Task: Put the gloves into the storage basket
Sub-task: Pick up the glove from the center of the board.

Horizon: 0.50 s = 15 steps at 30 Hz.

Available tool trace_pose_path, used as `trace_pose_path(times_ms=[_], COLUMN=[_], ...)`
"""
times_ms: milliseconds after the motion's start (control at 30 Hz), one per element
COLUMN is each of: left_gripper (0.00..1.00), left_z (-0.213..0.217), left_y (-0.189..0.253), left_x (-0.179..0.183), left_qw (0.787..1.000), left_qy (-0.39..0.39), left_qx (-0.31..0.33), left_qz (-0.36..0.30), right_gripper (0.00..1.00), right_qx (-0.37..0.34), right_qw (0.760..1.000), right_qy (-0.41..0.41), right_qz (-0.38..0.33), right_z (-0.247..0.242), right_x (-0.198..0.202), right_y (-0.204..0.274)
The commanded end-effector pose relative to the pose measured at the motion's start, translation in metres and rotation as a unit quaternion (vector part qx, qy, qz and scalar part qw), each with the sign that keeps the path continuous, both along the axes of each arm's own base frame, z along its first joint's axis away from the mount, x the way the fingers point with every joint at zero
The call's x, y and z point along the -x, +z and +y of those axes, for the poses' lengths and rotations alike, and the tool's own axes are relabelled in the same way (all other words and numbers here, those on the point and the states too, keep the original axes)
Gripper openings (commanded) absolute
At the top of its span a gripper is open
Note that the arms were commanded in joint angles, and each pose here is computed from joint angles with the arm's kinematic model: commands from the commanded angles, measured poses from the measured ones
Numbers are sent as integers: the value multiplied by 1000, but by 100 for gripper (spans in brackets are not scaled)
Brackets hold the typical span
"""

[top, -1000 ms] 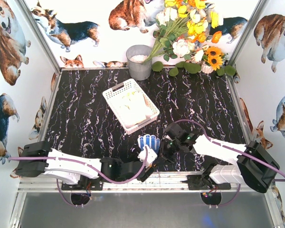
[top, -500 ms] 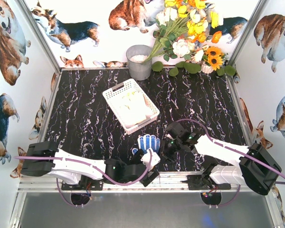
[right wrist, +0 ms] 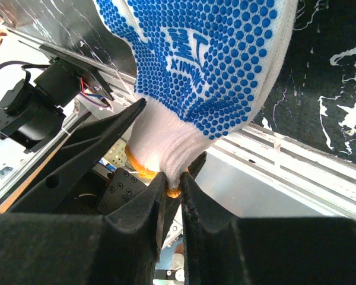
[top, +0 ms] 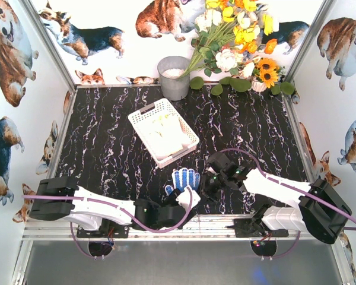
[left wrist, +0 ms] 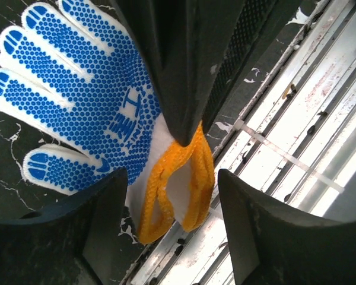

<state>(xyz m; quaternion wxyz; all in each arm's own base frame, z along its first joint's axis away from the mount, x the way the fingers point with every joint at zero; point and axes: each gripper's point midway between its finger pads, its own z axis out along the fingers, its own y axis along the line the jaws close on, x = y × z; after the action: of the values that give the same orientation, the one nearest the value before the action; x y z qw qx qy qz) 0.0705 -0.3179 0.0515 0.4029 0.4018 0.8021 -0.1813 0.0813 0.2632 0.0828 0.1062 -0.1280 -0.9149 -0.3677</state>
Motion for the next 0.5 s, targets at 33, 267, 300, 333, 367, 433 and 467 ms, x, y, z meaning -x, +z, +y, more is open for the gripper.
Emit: trace_pose_path(times_ms=[33,267,300,333,367,433,467], left_gripper=[54,39,35,31,27,18,15], left_z=[-24,-32,-31,-31,-30,-29,-29], left_y=[11,1,0,-1,-2,-4,-3], left_x=[2,4,5,5,6,6,6], left_qw=[999,999,999,999,999,999,999], left_qy=[-13,-19,-19,-19,-19,-18,-16], left_qx=[31,26,24,23,23,21,22], left_qz=[2,10,12,14,16,19,20], right_gripper=[7,7,7,7,7,8,8], right_qx=[-38,-40,-41,-43,-43,-44,-44], right_qw=[999,999,999,999,999,999,999], right_qy=[-2,-3,-3,-4,-4,-6,-7], right_qz=[-20,-18,-19,-20,-22,-25,-26], right_z=[11,11,11,12,12,11,11], right_x=[-9,-8,-8,-9,-9,-10,-11], right_y=[17,17,18,19,19,20,19])
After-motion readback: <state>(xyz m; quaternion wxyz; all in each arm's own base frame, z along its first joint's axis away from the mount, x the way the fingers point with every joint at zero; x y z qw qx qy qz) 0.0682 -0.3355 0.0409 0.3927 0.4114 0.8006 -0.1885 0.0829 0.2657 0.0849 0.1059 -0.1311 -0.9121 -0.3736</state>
